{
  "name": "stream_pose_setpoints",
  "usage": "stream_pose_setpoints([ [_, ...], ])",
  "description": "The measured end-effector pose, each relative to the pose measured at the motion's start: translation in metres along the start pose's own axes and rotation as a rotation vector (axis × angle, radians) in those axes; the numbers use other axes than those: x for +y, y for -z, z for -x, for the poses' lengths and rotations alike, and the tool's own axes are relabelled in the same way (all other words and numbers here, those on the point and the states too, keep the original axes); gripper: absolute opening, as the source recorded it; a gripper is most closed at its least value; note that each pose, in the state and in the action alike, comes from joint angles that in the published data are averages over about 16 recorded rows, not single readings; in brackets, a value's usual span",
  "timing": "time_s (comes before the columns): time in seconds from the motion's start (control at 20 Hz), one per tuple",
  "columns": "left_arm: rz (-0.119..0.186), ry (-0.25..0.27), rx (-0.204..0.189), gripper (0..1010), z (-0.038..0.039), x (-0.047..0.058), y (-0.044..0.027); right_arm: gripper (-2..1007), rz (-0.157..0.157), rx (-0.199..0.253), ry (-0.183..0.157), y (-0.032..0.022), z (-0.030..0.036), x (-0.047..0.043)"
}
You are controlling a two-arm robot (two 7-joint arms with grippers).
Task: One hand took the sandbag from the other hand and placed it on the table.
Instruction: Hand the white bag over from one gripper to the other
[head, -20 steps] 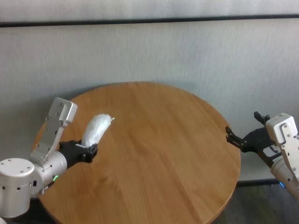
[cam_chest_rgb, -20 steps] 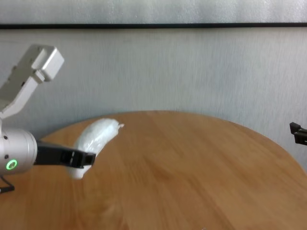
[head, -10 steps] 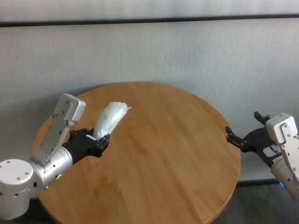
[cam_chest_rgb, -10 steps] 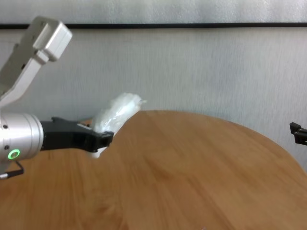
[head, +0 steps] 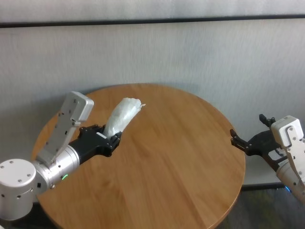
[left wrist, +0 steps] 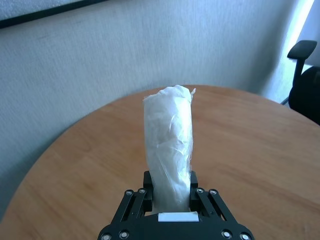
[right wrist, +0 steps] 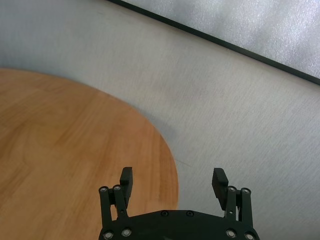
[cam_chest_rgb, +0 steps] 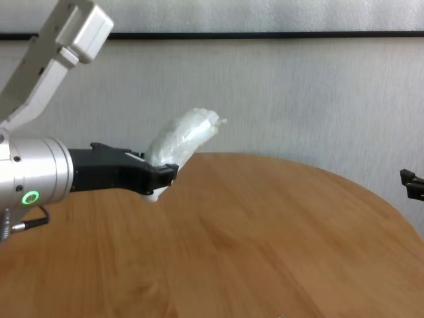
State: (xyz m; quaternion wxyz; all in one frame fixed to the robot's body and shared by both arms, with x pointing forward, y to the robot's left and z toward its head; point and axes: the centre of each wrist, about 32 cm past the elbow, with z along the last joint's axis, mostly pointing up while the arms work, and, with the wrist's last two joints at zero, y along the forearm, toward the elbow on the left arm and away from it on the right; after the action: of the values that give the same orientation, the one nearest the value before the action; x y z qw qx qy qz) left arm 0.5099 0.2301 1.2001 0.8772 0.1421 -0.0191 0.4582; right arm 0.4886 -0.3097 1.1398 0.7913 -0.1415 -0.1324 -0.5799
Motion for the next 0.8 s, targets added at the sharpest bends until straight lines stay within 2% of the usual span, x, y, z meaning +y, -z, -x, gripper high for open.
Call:
stream_pose_setpoints([
  [0.4,0.065,0.039,-0.005,411,0.0017,0.0025,-0.0061,1001,0.000,0.000,0.000,0.0000,0.0000,0.0000],
  [0.8,0.124,0.069,-0.010,411,0.0038,0.0063,-0.0089,1001,0.000,0.000,0.000,0.0000,0.0000,0.0000],
])
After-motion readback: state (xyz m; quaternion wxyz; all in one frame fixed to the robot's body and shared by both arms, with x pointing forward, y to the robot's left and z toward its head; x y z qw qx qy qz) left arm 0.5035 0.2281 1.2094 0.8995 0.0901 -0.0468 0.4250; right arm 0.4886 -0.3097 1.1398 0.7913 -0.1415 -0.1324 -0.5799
